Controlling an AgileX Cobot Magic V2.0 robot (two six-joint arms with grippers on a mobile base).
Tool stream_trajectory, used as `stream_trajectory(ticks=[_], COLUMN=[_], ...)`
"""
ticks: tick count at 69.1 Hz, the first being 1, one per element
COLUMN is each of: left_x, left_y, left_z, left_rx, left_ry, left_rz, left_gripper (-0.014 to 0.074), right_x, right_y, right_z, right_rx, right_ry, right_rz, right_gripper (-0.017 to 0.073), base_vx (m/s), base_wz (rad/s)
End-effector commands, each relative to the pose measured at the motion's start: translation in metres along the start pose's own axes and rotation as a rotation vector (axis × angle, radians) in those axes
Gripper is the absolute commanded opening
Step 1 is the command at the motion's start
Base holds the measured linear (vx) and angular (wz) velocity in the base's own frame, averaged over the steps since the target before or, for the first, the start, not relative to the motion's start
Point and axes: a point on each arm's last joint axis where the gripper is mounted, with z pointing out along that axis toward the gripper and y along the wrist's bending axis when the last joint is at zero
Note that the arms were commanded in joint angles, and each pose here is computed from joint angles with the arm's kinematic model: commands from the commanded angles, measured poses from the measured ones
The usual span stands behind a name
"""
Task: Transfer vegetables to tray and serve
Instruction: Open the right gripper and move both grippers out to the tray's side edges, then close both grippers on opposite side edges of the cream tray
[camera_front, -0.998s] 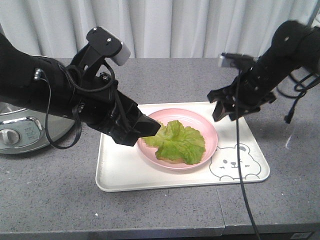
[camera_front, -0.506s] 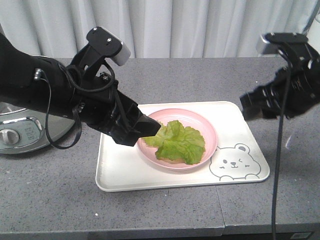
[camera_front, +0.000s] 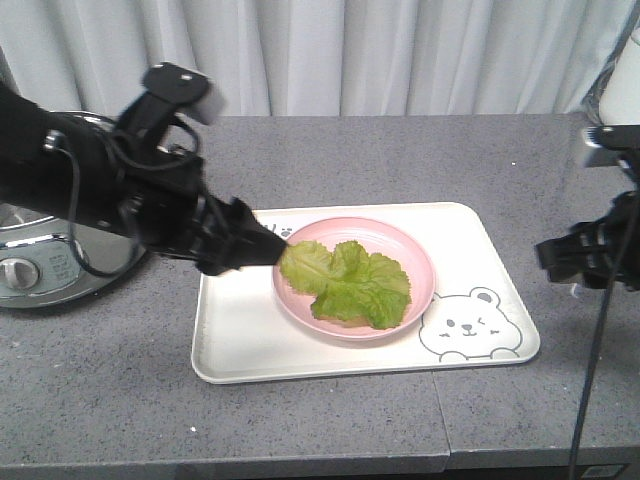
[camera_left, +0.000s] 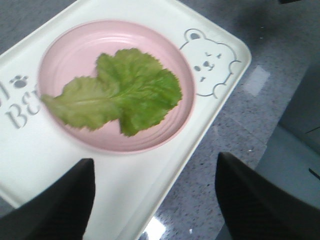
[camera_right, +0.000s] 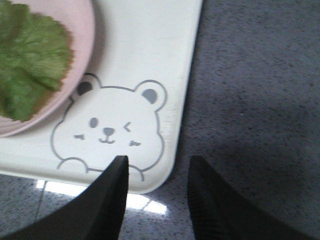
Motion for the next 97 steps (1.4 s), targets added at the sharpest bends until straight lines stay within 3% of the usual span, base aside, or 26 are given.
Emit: stream_trajectory(ticks=[1,4,11,22,34,43,56,79,90,97], left_x=[-0.006,-0.003,0.010,0.048,0.067,0.071,0.073,0.078,0.075,0.077], left_y=[0.012,0.022,0.036,0.046,0.054,0.056,0.059,0.067,0.057,0.055], left_z=[-0.025,-0.029,-0.026,0.002,0.016,0.023,0.029,0.045,0.053,0.055], left_rx=[-0.027,-0.046,-0.063,-0.073,-0.117,-0.113,-0.109,-0.120,-0.118,-0.162], left_ry=[-0.067,-0.062,-0.027,0.018,0.002,0.023,0.041,0.083,0.075,0.109], left_rz=[-0.077,-0.114,-0.195,-0.323,-0.388,-0.468,-0.483,-0.557,-0.516,-0.505], left_gripper=[0.0481,0.0481,0.0481,0.0481,0.0481,0.0481,0.0481,0.0401,0.0387,0.0387], right_x=[-0.005,-0.004,-0.007,-0.021,-0.028,-0.029,-0.040,-0.040,-0.039,-0.039], right_y=[-0.019,-0.026,-0.034,-0.036,-0.040,-0.041,-0.028,-0.026,-0.022,-0.016], right_z=[-0.008,-0.004,0.003,0.010,0.020,0.032,0.046,0.059,0.066,0.068], right_rx=[-0.011,-0.033,-0.051,-0.091,-0.119,-0.131,-0.152,-0.119,-0.131,-0.133], right_ry=[-0.054,-0.037,0.021,0.090,0.137,0.160,0.184,0.234,0.257,0.263], right_rz=[0.046,0.066,0.051,0.027,0.020,0.000,-0.092,-0.086,-0.098,-0.124], right_gripper=[0.0276,0.0276,0.0276,0.0276,0.0276,0.0276,0.0276,0.0276,0.0276,0.0276], base_vx=[0.00,0.00,0.00,0.00,0.00,0.00,0.00,0.00,0.00,0.00], base_wz=[0.00,0.00,0.00,0.00,0.00,0.00,0.00,0.00,0.00,0.00])
